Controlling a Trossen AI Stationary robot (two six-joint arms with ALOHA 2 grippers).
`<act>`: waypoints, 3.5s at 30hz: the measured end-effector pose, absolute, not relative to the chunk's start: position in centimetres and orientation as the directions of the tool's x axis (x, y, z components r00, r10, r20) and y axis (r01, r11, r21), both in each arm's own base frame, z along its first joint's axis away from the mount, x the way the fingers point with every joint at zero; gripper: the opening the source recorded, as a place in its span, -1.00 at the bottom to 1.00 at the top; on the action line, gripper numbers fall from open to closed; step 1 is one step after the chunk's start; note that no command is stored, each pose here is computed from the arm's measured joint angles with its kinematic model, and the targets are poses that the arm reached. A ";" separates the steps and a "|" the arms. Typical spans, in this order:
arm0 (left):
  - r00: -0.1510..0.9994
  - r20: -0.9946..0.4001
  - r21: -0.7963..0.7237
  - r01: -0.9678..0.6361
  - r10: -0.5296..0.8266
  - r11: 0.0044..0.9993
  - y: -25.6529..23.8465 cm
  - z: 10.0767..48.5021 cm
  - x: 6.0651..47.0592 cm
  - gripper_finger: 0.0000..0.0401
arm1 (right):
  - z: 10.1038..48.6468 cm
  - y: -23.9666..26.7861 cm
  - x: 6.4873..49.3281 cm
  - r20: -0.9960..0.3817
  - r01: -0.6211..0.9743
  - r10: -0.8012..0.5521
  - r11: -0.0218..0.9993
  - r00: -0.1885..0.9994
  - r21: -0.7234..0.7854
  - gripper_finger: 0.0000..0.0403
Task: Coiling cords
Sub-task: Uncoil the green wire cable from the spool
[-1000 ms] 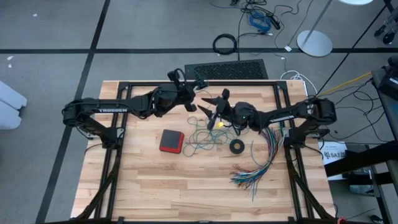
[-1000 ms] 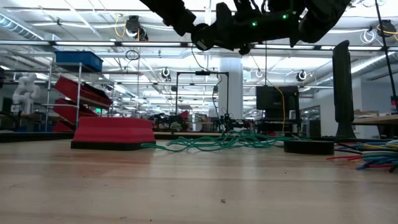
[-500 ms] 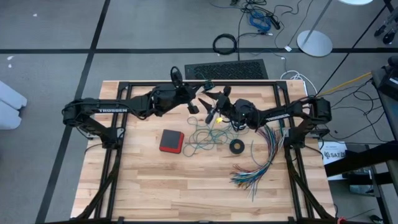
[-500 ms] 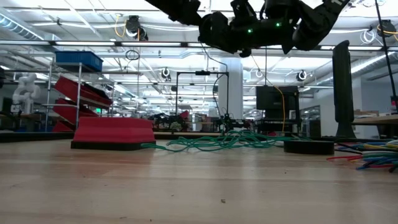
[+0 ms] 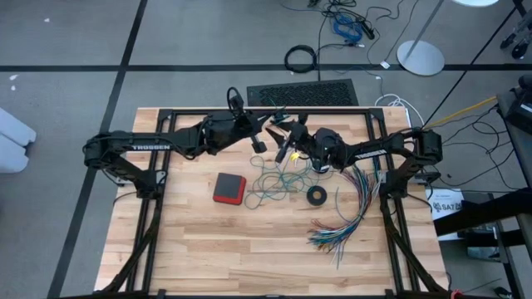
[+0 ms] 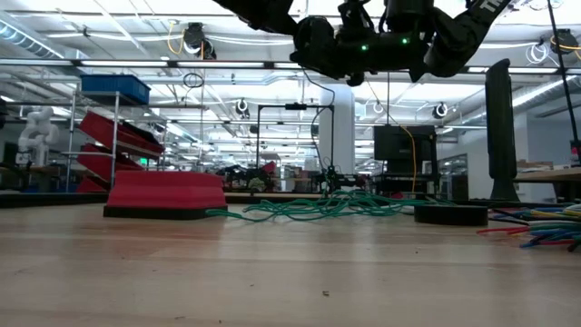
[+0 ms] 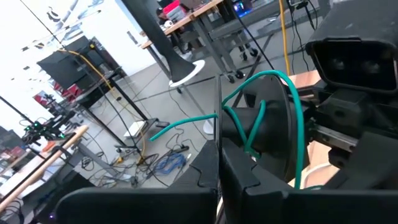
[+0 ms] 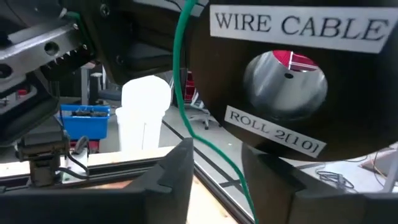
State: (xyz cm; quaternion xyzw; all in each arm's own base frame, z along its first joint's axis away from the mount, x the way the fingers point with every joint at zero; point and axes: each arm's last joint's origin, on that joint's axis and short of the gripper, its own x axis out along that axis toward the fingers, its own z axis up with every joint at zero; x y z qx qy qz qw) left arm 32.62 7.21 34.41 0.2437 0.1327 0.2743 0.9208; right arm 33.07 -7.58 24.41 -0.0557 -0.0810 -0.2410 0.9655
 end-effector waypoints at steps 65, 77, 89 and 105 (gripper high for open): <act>0.634 -0.265 0.509 -0.548 0.727 0.664 14.7 29.2 30.2 -1.00 | 24.6 -4.2 32.5 -0.128 0.028 -0.028 1.000 0.991 -0.001 -1.00; 0.581 -0.277 0.554 -0.554 0.765 0.621 15.5 26.9 29.1 -1.00 | 27.0 -7.0 28.9 -0.214 0.449 -0.453 0.891 0.865 -0.069 -1.00; 0.587 -0.306 0.519 -0.557 0.749 0.648 16.6 23.9 27.4 -1.00 | 22.6 -10.9 28.2 -0.492 0.581 -0.519 0.813 0.699 -0.032 -1.00; 0.542 -0.395 0.518 -0.536 0.742 0.667 17.3 20.8 25.3 -1.00 | 21.4 -13.0 27.2 -0.558 0.639 -0.553 0.768 0.618 -0.053 -1.00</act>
